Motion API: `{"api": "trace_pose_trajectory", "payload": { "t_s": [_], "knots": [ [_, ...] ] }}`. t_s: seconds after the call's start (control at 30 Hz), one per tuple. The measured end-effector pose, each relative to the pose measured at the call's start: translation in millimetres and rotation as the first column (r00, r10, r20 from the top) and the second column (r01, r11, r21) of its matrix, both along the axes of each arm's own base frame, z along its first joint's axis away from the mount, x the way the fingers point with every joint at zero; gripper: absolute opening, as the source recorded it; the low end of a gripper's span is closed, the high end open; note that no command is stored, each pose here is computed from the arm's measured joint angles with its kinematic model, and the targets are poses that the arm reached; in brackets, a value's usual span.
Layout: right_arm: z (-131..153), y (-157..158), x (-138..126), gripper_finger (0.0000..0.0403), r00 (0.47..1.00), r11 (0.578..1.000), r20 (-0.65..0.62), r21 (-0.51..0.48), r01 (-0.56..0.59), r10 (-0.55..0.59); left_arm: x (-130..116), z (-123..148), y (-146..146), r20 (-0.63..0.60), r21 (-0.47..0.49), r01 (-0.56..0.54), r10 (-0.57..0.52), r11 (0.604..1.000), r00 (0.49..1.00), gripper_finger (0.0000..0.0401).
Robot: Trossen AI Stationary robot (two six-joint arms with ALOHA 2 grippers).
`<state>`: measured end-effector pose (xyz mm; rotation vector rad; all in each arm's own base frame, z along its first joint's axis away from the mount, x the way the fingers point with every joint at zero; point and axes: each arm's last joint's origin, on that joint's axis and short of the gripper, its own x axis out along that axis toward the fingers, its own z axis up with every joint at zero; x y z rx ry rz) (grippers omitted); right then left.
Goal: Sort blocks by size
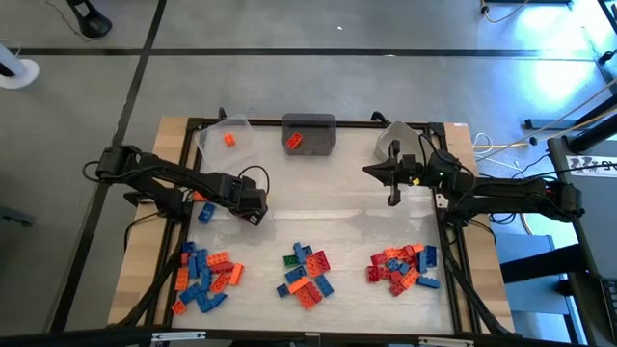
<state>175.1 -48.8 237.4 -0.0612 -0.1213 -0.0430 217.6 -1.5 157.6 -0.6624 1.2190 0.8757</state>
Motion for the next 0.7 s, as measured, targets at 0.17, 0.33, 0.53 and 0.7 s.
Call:
{"api": "trace_pose_trajectory", "payload": {
  "t_s": [0.17,0.33,0.53,0.7],
  "knots": [
    [0,0,0,0.0005,1.0,1.0,0.0,0.0,0.0,0.0,2,-5,-3,-0.024,-0.003,0.015,-0.015,1.0,1.0,0.0169],
    [0,0,0,0.0005,1.0,1.0,0.001,0.0,0.0,0.0,4,-14,-3,-0.066,-0.002,0.021,-0.021,1.0,0.998,0.0169],
    [0,0,0,0.0005,1.0,1.0,0.0,0.0,0.0,0.0,8,-20,-3,-0.093,-0.001,0.101,-0.1,0.995,0.991,0.0153],
    [0,0,0,0.0005,1.0,1.0,0.0,0.0,0.0,0.0,8,-16,-3,-0.082,0.0,0.159,-0.159,0.987,0.984,0.0123]
  ]
}}
